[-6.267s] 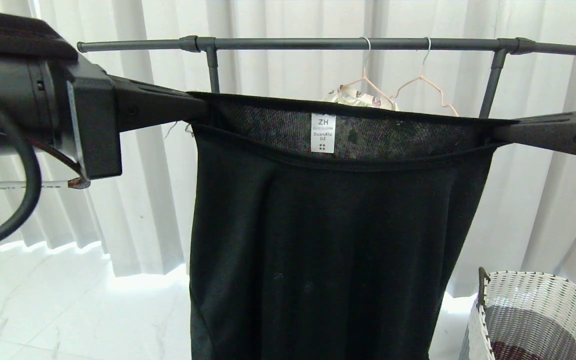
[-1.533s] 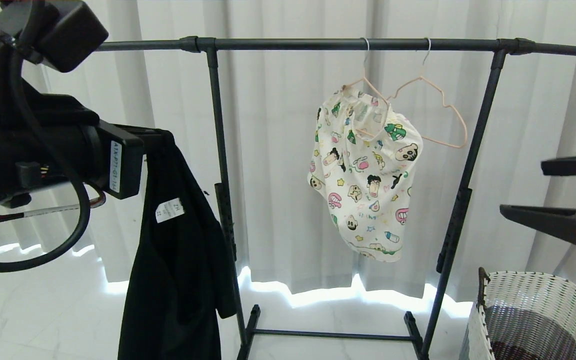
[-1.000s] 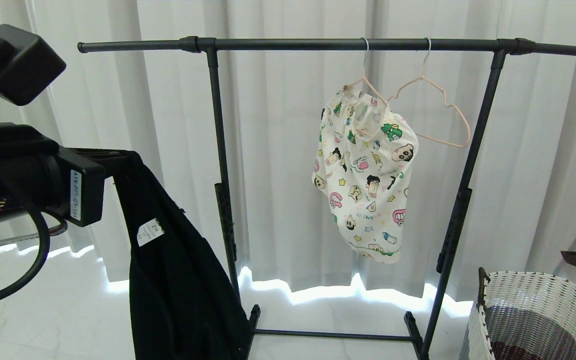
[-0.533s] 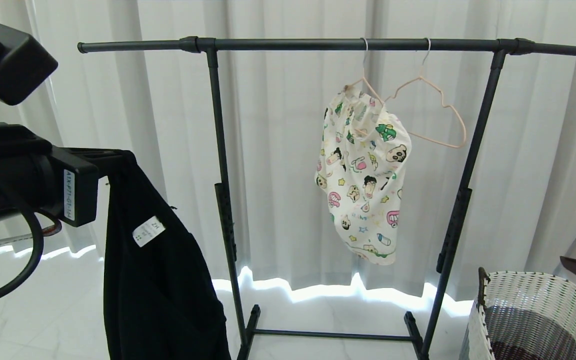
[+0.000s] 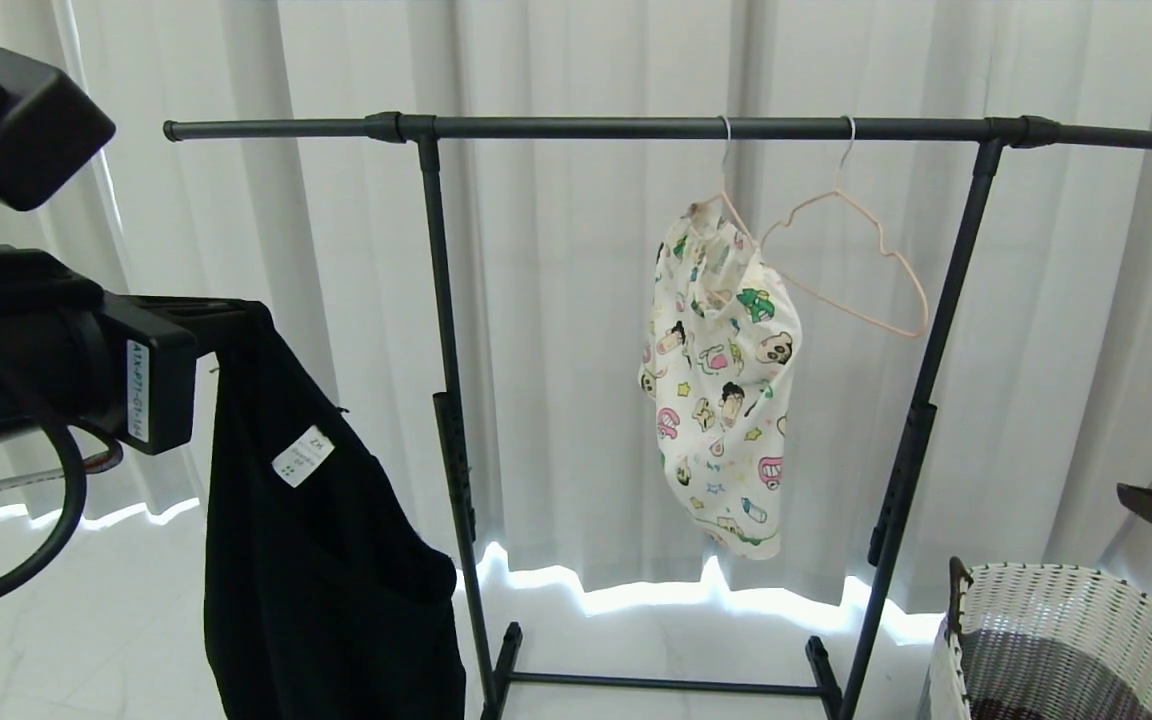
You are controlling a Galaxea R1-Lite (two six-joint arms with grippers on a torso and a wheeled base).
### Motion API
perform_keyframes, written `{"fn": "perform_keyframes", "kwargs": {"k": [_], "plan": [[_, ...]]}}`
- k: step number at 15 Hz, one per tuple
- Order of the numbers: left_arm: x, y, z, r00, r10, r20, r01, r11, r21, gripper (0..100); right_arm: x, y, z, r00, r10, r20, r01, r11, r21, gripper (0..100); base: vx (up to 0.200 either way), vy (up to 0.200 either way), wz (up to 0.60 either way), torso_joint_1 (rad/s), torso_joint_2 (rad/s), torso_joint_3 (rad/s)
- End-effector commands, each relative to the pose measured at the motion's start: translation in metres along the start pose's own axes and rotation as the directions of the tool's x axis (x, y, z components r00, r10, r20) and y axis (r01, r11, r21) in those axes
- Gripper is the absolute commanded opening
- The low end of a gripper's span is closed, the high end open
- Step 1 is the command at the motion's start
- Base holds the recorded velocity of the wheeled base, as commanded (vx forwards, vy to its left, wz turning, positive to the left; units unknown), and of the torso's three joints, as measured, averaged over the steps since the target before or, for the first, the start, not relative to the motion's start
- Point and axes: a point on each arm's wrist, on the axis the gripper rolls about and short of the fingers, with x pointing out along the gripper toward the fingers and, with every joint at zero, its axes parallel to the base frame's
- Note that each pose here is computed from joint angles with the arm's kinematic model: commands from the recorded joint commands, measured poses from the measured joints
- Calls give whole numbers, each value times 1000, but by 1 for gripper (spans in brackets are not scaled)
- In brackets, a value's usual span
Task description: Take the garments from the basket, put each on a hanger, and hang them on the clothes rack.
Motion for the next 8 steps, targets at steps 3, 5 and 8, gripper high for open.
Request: {"fn": "perform_keyframes", "kwargs": {"k": [3, 5, 8], "plan": [[0, -1, -2, 1000, -1, -5, 1, 1000, 1, 0, 26, 1, 16, 999, -27, 19, 24, 992, 122, 100, 0, 0, 0, 172, -453, -284], [0, 0, -2, 1000, 0, -5, 0, 1000, -1, 0, 29, 1, 19, 1000, -23, 17, 21, 992, 121, 100, 0, 0, 0, 190, -459, -283], [-2, 0, -3, 1000, 0, -4, 0, 1000, -1, 0, 34, 2, 20, 1000, -19, 8, 17, 993, 119, 100, 0, 0, 0, 202, -474, -281]]}}
